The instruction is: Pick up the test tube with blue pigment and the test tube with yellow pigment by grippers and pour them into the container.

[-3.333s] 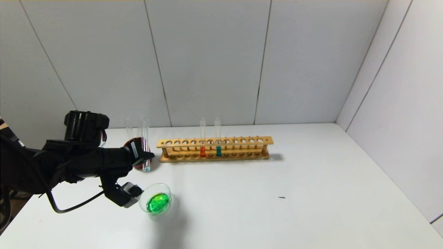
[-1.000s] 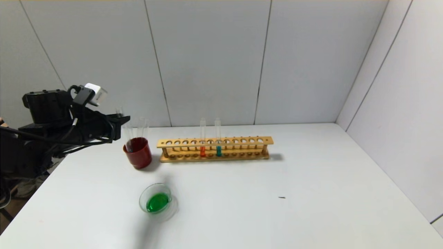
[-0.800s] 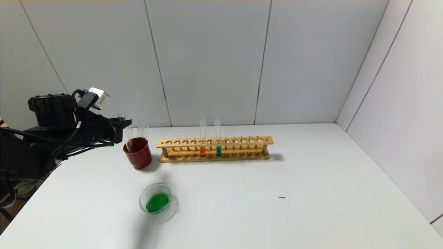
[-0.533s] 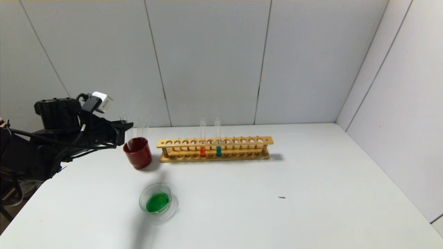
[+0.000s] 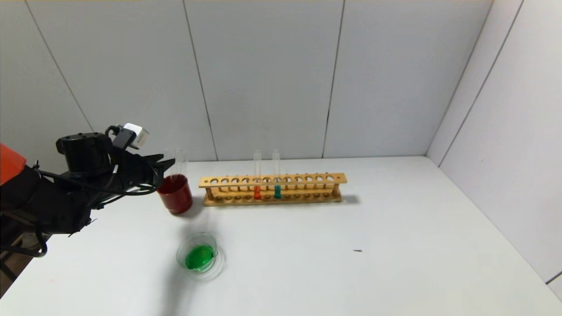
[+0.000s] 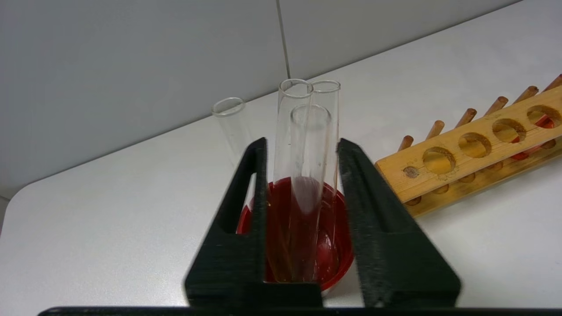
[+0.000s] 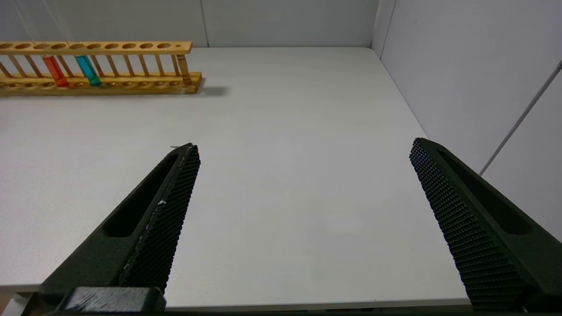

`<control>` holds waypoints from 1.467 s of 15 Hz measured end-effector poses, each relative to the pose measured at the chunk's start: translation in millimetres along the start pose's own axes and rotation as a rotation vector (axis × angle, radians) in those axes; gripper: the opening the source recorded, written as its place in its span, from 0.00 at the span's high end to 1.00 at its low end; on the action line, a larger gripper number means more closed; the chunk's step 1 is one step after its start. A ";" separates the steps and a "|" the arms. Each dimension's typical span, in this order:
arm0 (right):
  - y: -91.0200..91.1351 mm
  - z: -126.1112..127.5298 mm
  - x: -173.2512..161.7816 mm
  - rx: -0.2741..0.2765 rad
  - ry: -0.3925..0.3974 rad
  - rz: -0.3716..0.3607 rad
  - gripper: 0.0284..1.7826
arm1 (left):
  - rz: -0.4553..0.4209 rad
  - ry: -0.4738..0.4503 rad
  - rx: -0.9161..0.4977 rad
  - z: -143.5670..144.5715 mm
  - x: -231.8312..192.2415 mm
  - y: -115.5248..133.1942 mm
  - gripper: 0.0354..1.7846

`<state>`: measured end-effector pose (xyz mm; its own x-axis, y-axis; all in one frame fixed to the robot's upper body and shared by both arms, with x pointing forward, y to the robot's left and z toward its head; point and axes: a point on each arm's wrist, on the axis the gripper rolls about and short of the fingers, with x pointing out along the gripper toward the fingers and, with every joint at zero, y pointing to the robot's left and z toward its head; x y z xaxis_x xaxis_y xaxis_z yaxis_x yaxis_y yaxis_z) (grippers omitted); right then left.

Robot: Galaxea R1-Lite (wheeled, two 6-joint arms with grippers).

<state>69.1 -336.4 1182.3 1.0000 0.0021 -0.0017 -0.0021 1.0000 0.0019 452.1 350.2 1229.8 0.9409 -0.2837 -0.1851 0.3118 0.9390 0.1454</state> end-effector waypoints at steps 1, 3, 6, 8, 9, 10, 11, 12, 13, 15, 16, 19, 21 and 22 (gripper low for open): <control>0.0 0.0 0.0 0.000 0.000 0.000 0.02 | 0.000 0.001 0.001 -0.3 0.2 0.0 0.57; 0.0 0.0 0.0 0.000 0.000 0.000 0.02 | 0.000 0.002 0.002 0.4 -0.8 -0.2 0.36; 0.0 0.0 0.0 0.000 0.000 0.000 0.02 | 0.004 -0.007 0.006 6.0 -5.3 -0.8 0.13; 0.0 0.0 0.0 0.000 0.000 0.000 0.02 | 0.011 -0.025 0.013 13.8 -10.1 -0.6 0.05; 0.0 0.0 0.0 0.000 0.000 0.000 0.02 | 0.014 -0.037 0.017 19.5 -13.9 -0.7 0.03; 0.0 0.0 0.0 0.000 0.000 0.000 0.02 | 0.017 -0.048 0.021 26.6 -19.3 -1.2 0.02; 0.0 0.0 0.0 0.000 0.000 0.000 0.02 | 0.022 -0.055 0.024 34.5 -26.0 -1.6 0.02; 0.0 0.0 0.0 0.000 0.000 0.000 0.02 | 0.032 -0.059 0.026 43.9 -35.6 -2.7 0.02; 0.0 0.0 0.0 0.000 0.000 0.000 0.02 | 0.051 -0.054 0.027 52.0 -45.5 -4.1 0.02; 0.0 0.0 0.0 0.000 0.000 0.000 0.02 | 0.127 -0.027 0.025 69.9 -72.3 -8.2 0.02; 0.0 0.0 0.0 0.000 0.000 0.000 0.02 | 0.186 -0.006 0.021 78.8 -89.3 -11.2 0.02; 0.0 0.0 0.0 0.000 0.000 0.000 0.02 | 0.372 0.062 0.013 93.1 -145.7 -25.0 0.02; 0.0 0.0 0.0 0.000 0.000 0.000 0.02 | 0.464 0.077 0.012 90.8 -187.3 -39.1 0.02; 0.0 0.0 0.0 0.000 0.000 0.000 0.02 | 0.491 0.067 0.013 87.2 -207.4 -47.2 0.02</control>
<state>69.1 -336.4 1182.3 1.0000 0.0021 -0.0017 -0.0021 1.0000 0.0017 253.8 347.8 1346.1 0.9666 0.2047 -0.1541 -0.1638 0.9562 0.2428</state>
